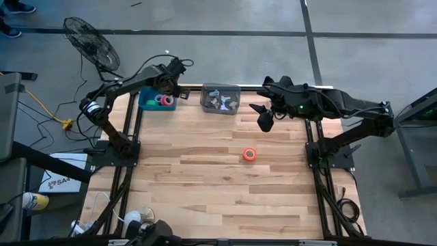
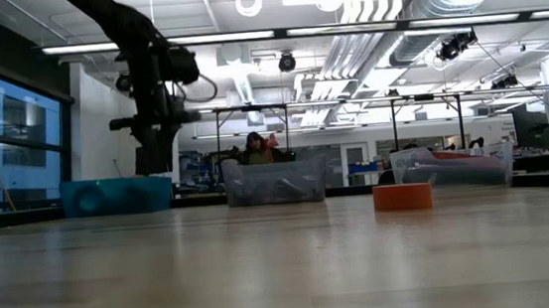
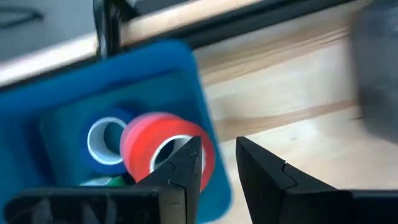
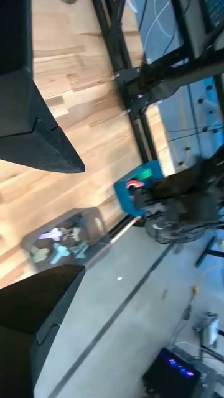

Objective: Pick and place Stapler, Stapler remover, tape
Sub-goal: Put the orange tape into the blue bin

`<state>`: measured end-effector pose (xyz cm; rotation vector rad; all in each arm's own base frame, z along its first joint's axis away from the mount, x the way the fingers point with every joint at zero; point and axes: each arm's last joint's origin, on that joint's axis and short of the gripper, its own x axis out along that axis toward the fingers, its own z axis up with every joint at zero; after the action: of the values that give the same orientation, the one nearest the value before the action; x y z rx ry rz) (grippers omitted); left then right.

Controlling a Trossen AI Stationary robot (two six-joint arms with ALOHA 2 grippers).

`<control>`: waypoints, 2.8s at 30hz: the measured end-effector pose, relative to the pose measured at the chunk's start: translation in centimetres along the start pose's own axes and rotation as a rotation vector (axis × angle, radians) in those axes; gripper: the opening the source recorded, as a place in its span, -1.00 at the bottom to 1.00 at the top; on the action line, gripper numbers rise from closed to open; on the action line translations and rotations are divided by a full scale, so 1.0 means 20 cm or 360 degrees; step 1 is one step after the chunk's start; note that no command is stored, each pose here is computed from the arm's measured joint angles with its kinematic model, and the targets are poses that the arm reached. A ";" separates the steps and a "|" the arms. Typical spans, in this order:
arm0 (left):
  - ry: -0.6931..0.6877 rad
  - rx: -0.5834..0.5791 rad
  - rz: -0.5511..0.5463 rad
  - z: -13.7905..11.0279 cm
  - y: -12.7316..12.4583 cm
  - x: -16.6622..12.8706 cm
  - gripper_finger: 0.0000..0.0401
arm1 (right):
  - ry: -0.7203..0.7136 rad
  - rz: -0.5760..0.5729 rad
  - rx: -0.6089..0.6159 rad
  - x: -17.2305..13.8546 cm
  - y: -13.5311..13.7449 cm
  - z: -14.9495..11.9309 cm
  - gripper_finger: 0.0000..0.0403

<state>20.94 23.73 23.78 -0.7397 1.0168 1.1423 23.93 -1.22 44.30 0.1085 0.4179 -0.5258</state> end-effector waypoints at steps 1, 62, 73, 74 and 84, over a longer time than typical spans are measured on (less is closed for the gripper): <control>-0.0031 0.0012 -0.0015 0.01 0.00 -0.03 -0.52 | 0.0023 -0.0006 0.0008 0.00 0.00 -0.01 0.22; -0.0157 0.0597 -0.0923 -0.40 -0.51 -0.63 0.29 | 0.1281 -0.0112 0.1201 0.58 0.06 -1.37 0.22; -0.0154 0.0595 -0.0923 -0.40 -0.51 -0.63 0.29 | 0.1218 -0.0118 0.1260 0.64 0.06 -1.38 0.22; -0.0154 0.0595 -0.0923 -0.40 -0.51 -0.63 0.29 | 0.1219 -0.0119 0.1262 0.64 0.06 -1.38 0.22; -0.0154 0.0595 -0.0923 -0.40 -0.51 -0.63 0.29 | 0.1077 -0.0134 0.1254 0.68 0.06 -1.28 0.22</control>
<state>27.60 8.99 32.17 -0.6125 0.8243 0.4643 25.95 -1.27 15.28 1.0520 0.8563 -0.7107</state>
